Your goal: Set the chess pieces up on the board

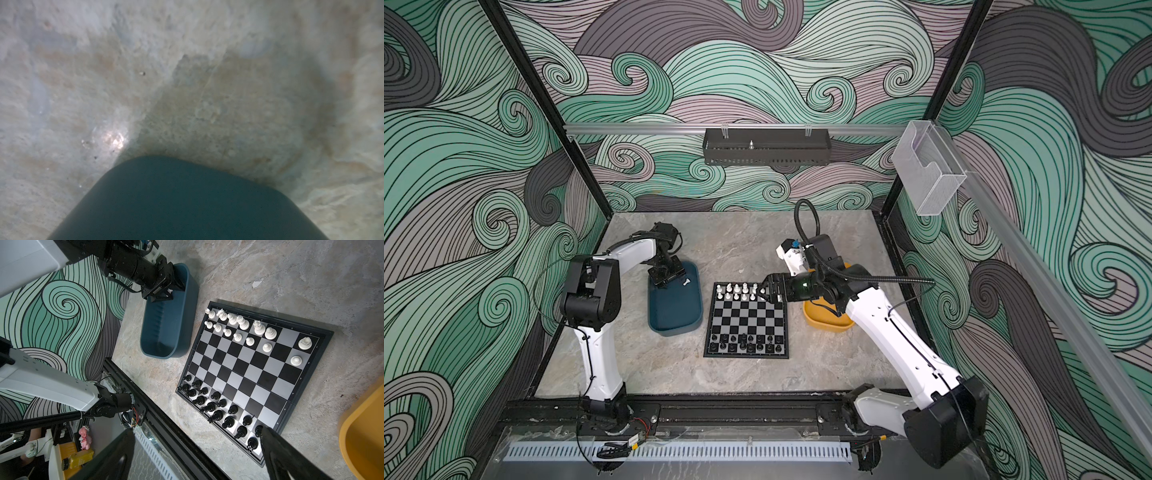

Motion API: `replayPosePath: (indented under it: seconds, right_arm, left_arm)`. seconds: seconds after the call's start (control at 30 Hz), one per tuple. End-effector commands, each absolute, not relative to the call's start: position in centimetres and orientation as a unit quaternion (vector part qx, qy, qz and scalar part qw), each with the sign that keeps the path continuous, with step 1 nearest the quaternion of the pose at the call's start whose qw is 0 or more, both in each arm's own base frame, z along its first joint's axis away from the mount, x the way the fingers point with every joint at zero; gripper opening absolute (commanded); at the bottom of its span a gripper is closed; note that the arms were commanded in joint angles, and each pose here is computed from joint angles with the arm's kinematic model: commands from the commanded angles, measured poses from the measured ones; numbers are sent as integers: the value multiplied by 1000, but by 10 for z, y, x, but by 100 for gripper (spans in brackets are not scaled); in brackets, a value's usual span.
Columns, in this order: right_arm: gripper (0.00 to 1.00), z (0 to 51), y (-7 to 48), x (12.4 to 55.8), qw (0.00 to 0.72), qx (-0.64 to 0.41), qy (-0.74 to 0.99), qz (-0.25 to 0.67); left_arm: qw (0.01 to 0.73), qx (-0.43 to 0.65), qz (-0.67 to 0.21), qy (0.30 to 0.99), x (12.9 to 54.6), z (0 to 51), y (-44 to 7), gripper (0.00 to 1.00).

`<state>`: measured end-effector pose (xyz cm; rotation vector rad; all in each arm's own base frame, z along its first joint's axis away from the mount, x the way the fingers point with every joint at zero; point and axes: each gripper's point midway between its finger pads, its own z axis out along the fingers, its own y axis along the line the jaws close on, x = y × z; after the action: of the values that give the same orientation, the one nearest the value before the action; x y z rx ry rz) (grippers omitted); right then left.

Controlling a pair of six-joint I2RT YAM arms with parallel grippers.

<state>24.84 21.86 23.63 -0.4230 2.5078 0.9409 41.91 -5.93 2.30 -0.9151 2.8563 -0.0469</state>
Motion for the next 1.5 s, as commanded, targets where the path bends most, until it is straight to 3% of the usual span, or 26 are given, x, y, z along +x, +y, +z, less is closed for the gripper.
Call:
replayPosePath:
  seconds: [0.0, 0.33, 0.63, 0.8, 1.2, 1.47]
  right_arm:
    - [95, 242, 215, 248, 223, -149, 899, 345]
    - [95, 242, 216, 248, 221, -144, 898, 352]
    - [95, 237, 217, 245, 213, -141, 899, 355]
    - [95, 240, 216, 243, 217, -140, 898, 357]
    - [95, 241, 214, 243, 219, -136, 898, 357]
    - [95, 237, 215, 243, 212, -135, 898, 361]
  left_arm:
    - [64, -291, -3, 955, 417, 13, -64, 57]
    - [98, -266, -50, 958, 416, 53, -71, 59]
    - [36, -247, -60, 967, 385, 33, -81, 62]
    - [-9, -216, -32, 976, 371, 16, -75, 58]
    - [-8, -173, -64, 983, 362, 18, -87, 49]
    - [5, -246, -39, 968, 367, 18, -67, 49]
